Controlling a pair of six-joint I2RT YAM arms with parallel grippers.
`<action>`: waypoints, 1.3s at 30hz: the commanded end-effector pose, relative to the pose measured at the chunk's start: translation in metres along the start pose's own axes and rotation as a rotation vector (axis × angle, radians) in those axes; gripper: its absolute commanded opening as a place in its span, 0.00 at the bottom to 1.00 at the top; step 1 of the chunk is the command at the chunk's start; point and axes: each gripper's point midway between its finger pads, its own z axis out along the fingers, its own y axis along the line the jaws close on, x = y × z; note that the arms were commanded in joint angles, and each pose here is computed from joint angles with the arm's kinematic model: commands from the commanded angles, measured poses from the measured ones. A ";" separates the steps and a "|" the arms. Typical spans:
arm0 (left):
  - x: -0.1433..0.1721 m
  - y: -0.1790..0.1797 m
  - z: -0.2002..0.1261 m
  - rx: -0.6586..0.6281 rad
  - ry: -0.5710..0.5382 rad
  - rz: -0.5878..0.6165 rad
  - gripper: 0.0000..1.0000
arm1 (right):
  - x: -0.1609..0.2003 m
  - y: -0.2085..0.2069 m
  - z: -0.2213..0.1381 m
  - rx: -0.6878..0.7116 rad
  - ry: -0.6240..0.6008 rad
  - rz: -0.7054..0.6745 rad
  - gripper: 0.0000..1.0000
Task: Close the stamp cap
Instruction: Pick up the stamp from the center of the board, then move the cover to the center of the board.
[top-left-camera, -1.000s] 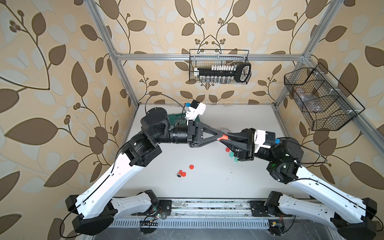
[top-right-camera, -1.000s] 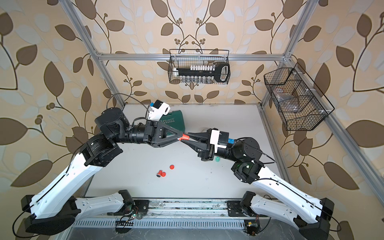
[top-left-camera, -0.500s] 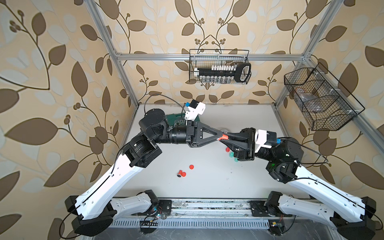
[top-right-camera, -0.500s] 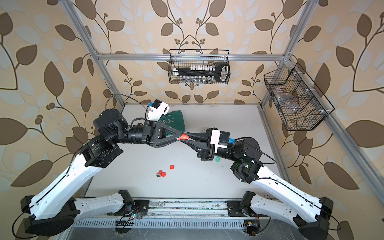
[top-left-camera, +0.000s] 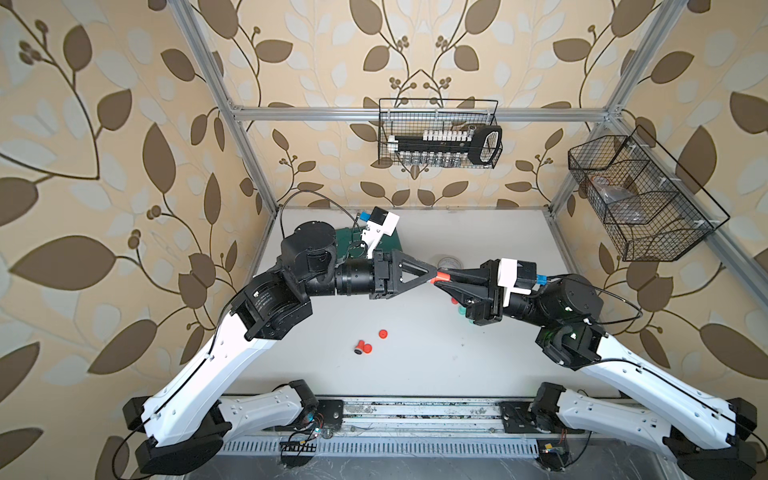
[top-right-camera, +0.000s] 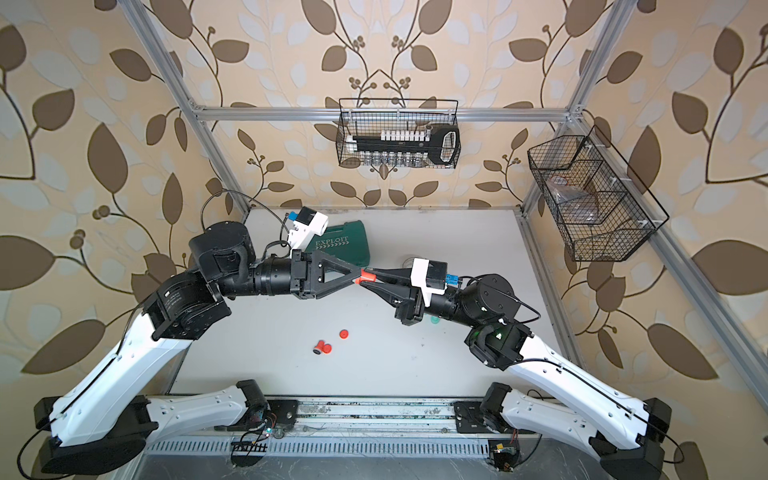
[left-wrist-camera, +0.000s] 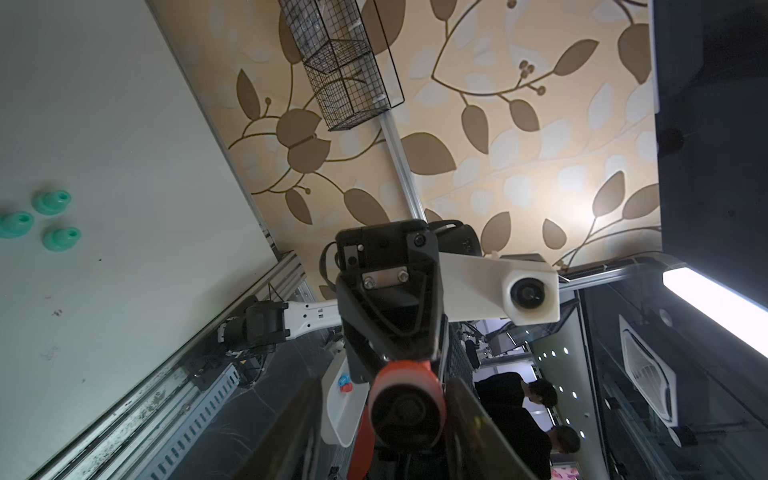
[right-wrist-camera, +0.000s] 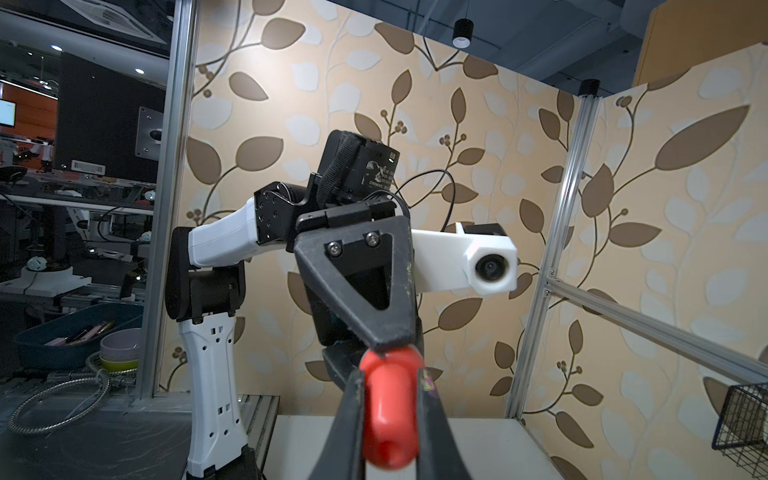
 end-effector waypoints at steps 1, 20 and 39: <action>0.000 0.029 -0.008 -0.147 -0.040 0.021 0.52 | -0.010 -0.005 -0.013 0.064 -0.012 -0.032 0.00; 0.027 0.180 -0.048 -0.808 0.004 0.002 0.42 | 0.082 -0.031 -0.056 0.309 0.318 0.075 0.00; 0.091 0.403 -0.005 -1.181 0.337 -0.084 0.06 | 0.091 -0.032 -0.070 0.348 0.371 0.097 0.00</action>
